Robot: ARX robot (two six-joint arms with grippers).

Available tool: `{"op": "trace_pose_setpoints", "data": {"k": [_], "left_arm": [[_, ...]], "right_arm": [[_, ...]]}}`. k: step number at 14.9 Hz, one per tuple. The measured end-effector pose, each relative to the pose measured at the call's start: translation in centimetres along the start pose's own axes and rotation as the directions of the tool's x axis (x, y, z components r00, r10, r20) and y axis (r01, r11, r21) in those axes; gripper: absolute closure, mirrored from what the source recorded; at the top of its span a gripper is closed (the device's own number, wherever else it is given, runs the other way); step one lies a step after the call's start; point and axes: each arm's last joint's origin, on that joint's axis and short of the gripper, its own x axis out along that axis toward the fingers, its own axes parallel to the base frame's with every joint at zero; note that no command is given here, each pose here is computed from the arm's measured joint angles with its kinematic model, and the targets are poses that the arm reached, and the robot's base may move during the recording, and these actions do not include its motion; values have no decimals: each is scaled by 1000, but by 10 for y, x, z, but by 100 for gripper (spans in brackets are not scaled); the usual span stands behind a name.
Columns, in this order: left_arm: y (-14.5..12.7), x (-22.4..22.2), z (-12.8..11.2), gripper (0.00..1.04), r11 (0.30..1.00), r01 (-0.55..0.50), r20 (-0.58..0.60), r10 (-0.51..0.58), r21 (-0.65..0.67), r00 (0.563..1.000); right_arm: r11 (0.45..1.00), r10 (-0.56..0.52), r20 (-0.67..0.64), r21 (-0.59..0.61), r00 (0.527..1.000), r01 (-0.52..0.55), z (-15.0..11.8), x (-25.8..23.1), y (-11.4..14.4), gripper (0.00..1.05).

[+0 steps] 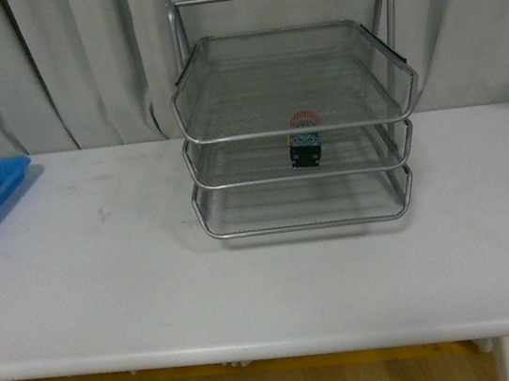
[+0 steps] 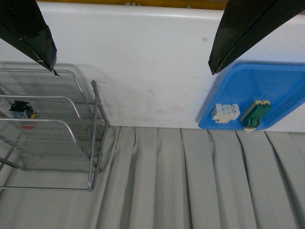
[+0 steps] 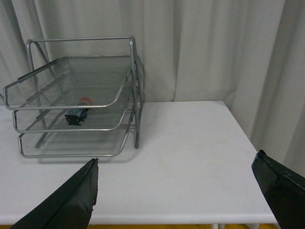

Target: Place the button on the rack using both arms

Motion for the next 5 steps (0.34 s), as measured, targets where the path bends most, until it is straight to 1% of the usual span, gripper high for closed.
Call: {"op": "trace_pose_setpoints", "data": {"k": [5], "left_arm": [[0,0,0,7,1000,0,0,0,0,1000]], "right_arm": [[1000,0,0,0,1000,0,0,0,0,6]]}}
